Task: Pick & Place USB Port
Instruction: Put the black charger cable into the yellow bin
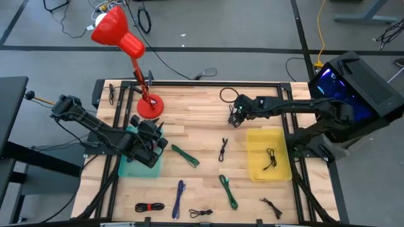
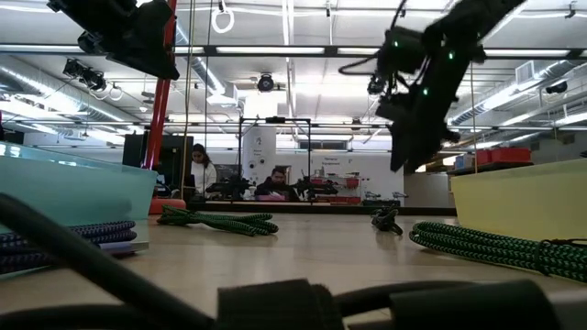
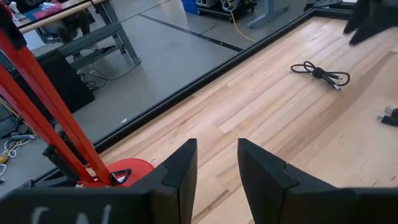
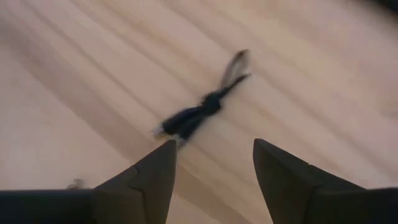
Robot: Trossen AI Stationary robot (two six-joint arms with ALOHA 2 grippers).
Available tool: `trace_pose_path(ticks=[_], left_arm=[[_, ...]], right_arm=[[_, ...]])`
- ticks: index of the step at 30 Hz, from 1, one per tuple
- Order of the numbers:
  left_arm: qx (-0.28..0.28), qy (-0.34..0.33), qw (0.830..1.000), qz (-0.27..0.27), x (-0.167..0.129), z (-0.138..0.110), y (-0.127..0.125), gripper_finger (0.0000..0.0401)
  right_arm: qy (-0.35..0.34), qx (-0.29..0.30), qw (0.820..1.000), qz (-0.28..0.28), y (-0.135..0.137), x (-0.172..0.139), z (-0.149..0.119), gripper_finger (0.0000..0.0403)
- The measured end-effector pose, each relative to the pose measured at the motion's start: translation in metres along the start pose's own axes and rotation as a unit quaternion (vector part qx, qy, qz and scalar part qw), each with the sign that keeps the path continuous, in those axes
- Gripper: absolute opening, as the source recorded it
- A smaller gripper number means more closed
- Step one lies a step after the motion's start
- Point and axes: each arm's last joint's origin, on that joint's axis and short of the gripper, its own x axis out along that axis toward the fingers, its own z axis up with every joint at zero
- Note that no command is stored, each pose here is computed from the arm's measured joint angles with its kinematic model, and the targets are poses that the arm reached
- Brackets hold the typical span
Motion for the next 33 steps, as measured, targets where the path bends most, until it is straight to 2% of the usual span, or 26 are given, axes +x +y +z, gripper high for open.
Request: trace_pose_path(ticks=[3, 9, 15, 33], left_arm=[[0.0, 0.0, 1.0, 0.0, 0.0, 0.0, 0.0, 0.0122], [0.0, 0.0, 1.0, 0.0, 0.0, 0.0, 0.0, 0.0122], [0.0, -0.001, 1.0, 0.0, 0.0, 0.0, 0.0, 0.0122], [0.0, -0.001, 1.0, 0.0, 0.0, 0.0, 0.0, 0.0122]], right_arm=[[-0.011, 0.024, 0.999, 0.032, -0.01, 0.012, -0.001, 0.0226], [-0.01, 0.041, 0.999, 0.019, -0.023, 0.021, -0.007, 0.0237], [-0.06, 0.061, 0.995, 0.052, -0.023, 0.03, -0.01, 0.0238], [-0.036, 0.076, 0.996, 0.034, -0.019, 0.078, -0.018, 0.0238]])
